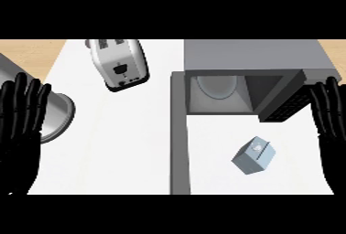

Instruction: Pick up the milk, place it into the microwave and close the microwave

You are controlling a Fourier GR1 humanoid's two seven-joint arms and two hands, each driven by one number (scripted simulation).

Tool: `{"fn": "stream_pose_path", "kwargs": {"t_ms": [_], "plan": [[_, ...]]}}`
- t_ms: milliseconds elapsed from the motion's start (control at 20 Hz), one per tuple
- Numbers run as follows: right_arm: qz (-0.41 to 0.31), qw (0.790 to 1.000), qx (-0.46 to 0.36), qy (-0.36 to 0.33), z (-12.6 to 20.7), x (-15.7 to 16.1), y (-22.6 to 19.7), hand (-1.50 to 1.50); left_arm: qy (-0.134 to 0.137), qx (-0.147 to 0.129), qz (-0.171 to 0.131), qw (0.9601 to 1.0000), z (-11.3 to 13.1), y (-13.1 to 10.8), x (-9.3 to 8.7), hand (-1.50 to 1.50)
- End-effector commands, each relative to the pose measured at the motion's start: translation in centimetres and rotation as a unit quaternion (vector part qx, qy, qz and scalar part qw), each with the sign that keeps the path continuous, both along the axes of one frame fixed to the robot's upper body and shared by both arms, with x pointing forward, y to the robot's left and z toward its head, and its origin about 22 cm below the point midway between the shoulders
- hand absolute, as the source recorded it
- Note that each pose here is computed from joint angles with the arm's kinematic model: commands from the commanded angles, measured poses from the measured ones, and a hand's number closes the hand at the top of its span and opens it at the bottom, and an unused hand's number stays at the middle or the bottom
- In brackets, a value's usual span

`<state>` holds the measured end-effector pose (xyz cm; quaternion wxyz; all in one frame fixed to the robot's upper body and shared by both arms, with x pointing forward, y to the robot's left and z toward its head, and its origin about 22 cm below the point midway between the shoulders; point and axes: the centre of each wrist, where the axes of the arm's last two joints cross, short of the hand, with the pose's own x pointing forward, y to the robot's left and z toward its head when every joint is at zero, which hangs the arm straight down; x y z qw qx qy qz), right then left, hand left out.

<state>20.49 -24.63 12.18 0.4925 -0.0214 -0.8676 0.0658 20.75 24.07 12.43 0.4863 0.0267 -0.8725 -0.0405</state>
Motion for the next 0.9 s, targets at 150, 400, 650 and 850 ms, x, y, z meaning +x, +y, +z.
{"fn": "stream_pose_path", "kwargs": {"t_ms": [150,400,650,850], "plan": [[-0.098,0.995,0.007,-0.006,0.2,1.1,2.3,-1.50,-0.002,0.016,-0.031,0.9994,0.4,2.2,1.1,-1.50],[-0.128,0.987,0.084,0.040,1.6,0.4,6.1,-1.50,0.078,-0.039,-0.021,0.9959,-0.6,1.9,2.3,-1.50],[-0.140,0.985,0.090,0.052,1.5,0.0,5.9,-1.50,0.081,-0.041,-0.023,0.9956,0.2,2.1,-0.7,-1.50],[-0.162,0.981,0.082,0.070,0.3,1.6,6.9,-1.50,0.080,-0.036,-0.019,0.9960,0.4,1.3,-2.9,-1.50]]}}
